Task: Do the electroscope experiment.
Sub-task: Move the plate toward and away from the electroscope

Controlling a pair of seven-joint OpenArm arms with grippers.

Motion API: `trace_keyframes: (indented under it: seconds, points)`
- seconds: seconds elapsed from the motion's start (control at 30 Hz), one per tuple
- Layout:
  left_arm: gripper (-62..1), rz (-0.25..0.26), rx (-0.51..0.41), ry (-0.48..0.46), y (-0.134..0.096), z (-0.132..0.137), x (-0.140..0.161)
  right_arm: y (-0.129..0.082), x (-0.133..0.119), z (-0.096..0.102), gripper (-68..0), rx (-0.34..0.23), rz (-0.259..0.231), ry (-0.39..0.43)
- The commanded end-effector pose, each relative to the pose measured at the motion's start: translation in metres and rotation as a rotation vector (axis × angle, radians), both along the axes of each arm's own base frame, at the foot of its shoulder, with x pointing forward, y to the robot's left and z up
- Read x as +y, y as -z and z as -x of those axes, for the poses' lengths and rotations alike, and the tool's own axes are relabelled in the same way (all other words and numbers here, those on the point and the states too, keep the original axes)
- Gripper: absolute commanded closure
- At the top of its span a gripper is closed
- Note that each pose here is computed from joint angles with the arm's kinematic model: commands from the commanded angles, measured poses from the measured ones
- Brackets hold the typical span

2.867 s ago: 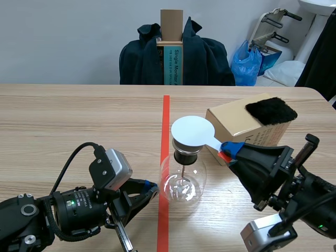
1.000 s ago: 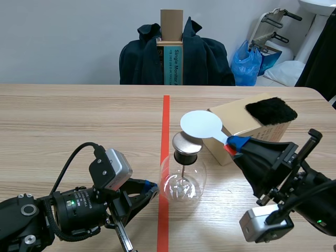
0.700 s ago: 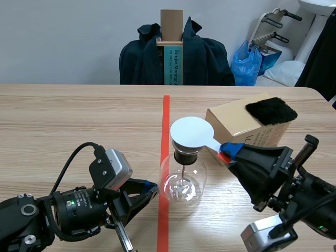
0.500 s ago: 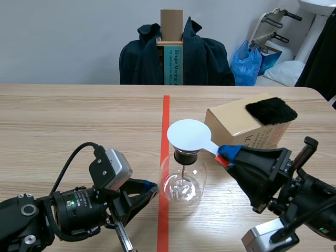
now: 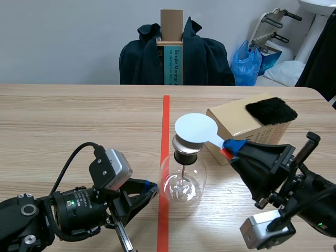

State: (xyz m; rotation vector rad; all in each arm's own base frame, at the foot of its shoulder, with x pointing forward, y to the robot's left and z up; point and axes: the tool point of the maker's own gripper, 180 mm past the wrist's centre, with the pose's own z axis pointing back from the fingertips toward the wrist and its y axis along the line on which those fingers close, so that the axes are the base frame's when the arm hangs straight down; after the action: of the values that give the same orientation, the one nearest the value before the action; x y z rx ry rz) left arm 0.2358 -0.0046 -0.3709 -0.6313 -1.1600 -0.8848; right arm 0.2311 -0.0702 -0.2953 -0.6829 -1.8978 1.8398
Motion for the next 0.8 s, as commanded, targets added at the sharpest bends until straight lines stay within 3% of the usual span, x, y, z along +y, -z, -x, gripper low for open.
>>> trace_keyframes:
  seconds: [0.0,0.53,0.63,0.77]
  points:
    - [-2.7,0.029,-0.023,-0.005,-0.010,-0.005,-0.003,-0.004,-0.008,-0.007,-0.8,-0.016,0.001,0.035]
    - [-2.7,0.029,-0.023,-0.005,-0.010,-0.005,-0.003,-0.007,-0.062,-0.051,-0.8,-0.010,-0.033,0.423]
    - [-2.7,0.029,-0.023,-0.005,-0.010,-0.006,-0.003,-0.007,-0.067,-0.054,-0.8,-0.007,-0.035,0.457]
    - [-2.7,0.029,-0.023,-0.005,-0.010,-0.006,-0.003,-0.007,-0.064,-0.053,-0.8,-0.007,-0.033,0.439]
